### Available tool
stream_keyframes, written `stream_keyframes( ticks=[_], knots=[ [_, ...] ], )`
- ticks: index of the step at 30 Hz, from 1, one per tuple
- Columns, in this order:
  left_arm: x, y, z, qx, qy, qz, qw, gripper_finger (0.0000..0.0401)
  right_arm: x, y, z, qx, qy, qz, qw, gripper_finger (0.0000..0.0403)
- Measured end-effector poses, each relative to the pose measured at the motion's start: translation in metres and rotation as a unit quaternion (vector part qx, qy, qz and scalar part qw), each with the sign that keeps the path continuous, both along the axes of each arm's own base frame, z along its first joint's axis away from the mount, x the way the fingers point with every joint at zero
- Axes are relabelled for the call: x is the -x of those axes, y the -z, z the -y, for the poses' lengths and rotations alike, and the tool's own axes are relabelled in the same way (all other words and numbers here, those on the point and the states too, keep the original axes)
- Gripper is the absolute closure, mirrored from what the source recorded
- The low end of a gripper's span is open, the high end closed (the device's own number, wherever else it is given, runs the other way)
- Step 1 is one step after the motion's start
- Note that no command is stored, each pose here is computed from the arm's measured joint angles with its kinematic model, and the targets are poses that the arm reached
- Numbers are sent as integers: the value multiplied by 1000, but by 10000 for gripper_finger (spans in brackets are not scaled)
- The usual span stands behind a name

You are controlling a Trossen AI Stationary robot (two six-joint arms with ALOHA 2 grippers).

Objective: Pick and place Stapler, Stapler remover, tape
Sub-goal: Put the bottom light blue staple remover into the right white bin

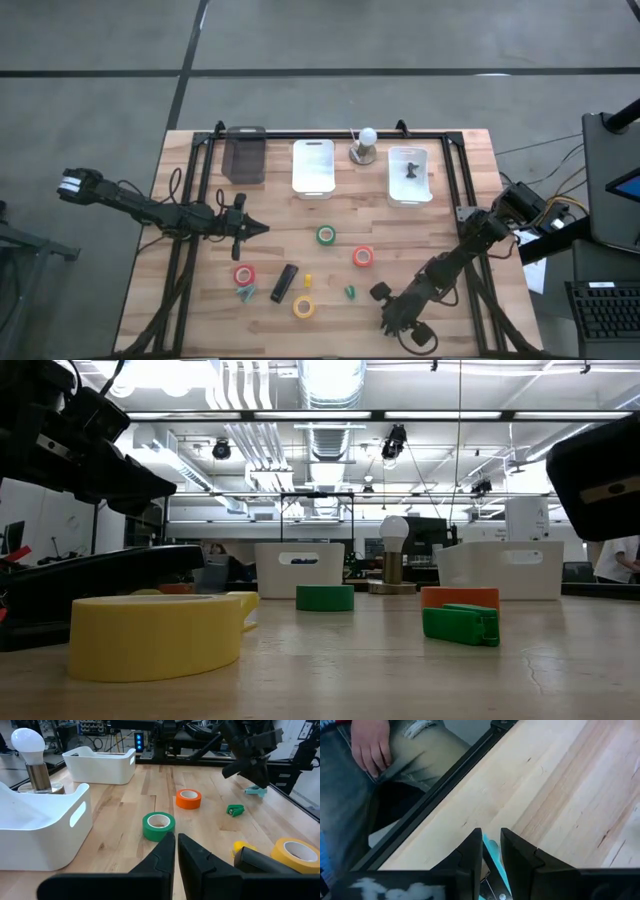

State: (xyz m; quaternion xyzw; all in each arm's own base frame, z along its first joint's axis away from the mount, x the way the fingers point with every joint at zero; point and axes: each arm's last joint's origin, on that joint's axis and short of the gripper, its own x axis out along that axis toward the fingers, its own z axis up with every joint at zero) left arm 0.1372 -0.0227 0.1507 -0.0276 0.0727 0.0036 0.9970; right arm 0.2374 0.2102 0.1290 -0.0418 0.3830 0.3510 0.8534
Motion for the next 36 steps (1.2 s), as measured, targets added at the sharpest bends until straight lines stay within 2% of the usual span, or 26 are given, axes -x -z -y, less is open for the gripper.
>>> stream_keyframes(
  ticks=[12, 27, 36],
  knots=[
    [0, 0, 0, 0, 0, 0, 1000, 378, 1, 1, 0, 4, 13, 0, 1000, 359],
    [0, 0, 0, 0, 0, 0, 1000, 378, 3, 7, 0, 4, 19, -13, 1000, 341],
    [0, 1, 0, -1, 0, -4, 1000, 378, -7, 16, -10, -16, 27, -17, 999, 336]
  ],
)
